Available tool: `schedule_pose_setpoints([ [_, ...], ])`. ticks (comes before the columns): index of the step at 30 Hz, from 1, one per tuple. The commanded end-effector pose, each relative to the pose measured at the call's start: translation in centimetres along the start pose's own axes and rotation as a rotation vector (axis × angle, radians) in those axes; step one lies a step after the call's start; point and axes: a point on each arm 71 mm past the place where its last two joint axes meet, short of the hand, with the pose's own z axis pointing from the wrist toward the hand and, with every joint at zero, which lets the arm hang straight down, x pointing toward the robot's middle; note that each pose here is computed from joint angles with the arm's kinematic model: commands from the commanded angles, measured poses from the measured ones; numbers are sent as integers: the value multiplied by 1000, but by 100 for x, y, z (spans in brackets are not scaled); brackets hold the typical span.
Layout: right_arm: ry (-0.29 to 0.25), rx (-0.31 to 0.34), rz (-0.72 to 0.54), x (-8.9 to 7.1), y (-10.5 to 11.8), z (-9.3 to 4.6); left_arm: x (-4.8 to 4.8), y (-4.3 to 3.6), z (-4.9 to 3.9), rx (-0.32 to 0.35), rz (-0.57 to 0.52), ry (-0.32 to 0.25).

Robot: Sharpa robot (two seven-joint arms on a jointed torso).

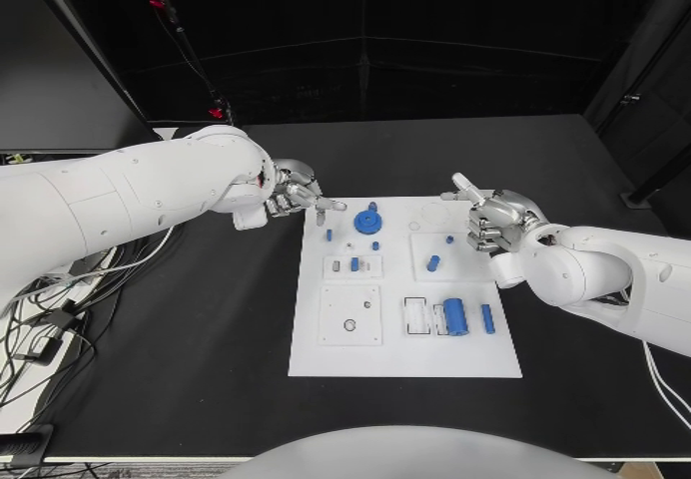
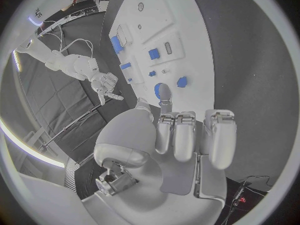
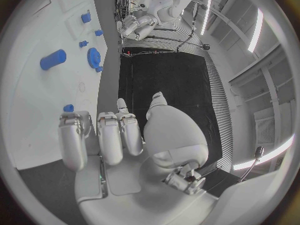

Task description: Assemble the parts on the task board

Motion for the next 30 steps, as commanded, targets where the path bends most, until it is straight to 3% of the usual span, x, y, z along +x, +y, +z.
schedule_pose_setpoints([
  [1,7,-4,2,15,10,3,-24,8,28,-23,-2,31],
  [13,9,-4,2,28,12,6,-83,82,142,-116,26,38],
  [22,9,-4,2,30,12,8,-22,101,197,-159,65,26],
  [30,9,-4,2,31,12,9,63,110,248,-166,75,62],
])
